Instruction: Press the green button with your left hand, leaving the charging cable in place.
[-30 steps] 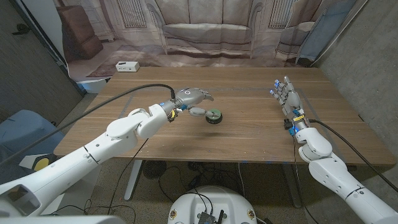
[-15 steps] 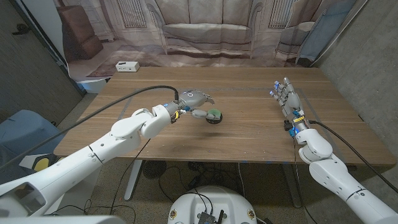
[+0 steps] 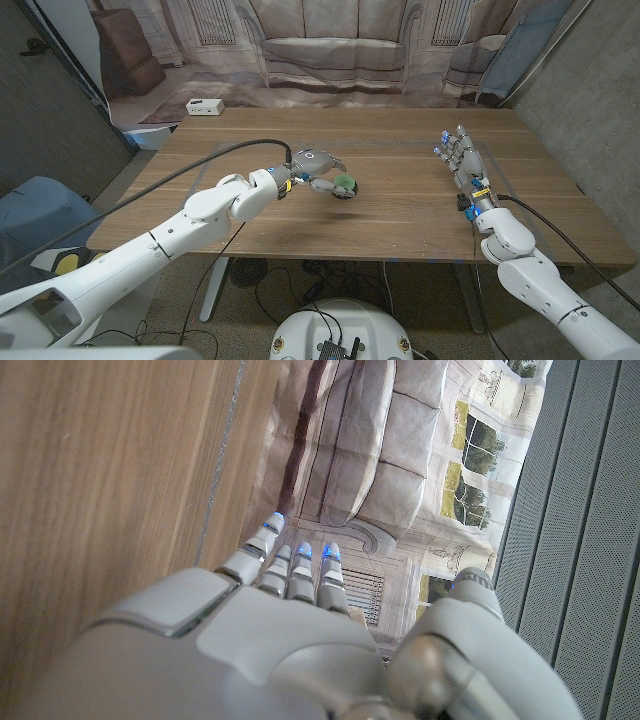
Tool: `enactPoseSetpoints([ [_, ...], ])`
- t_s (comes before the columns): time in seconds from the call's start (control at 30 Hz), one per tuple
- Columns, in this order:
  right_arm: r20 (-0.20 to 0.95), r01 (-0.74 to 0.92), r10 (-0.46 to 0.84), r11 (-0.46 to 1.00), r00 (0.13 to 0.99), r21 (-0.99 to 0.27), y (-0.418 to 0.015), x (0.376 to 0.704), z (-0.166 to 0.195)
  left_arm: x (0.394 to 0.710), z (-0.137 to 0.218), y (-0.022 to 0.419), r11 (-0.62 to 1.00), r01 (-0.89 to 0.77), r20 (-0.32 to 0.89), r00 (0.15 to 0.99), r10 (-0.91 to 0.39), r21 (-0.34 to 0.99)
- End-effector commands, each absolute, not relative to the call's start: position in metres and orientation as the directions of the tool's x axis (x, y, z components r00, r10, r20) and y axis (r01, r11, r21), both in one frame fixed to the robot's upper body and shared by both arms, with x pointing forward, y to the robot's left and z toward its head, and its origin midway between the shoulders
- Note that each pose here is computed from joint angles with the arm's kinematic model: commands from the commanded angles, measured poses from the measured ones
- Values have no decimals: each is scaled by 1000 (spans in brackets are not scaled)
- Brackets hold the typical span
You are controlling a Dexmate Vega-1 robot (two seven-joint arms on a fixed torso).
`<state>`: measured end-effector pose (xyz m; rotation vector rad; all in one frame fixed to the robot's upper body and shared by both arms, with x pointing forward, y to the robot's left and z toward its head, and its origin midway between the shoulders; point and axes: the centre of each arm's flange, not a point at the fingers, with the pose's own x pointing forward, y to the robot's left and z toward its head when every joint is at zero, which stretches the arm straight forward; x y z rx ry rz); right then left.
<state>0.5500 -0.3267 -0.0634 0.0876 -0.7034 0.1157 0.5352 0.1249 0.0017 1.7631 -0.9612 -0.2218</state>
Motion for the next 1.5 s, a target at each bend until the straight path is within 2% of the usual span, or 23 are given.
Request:
enactPoseSetpoints([
  [0.03, 650, -134, 75, 990, 756, 41, -326, 550, -64, 543, -3, 120, -140, -477, 257, 672, -695, 868],
  [1.5, 639, -126, 70, 991, 766, 42, -327, 550, -63, 574, -23, 112, -148, -399, 198, 701, -685, 905],
])
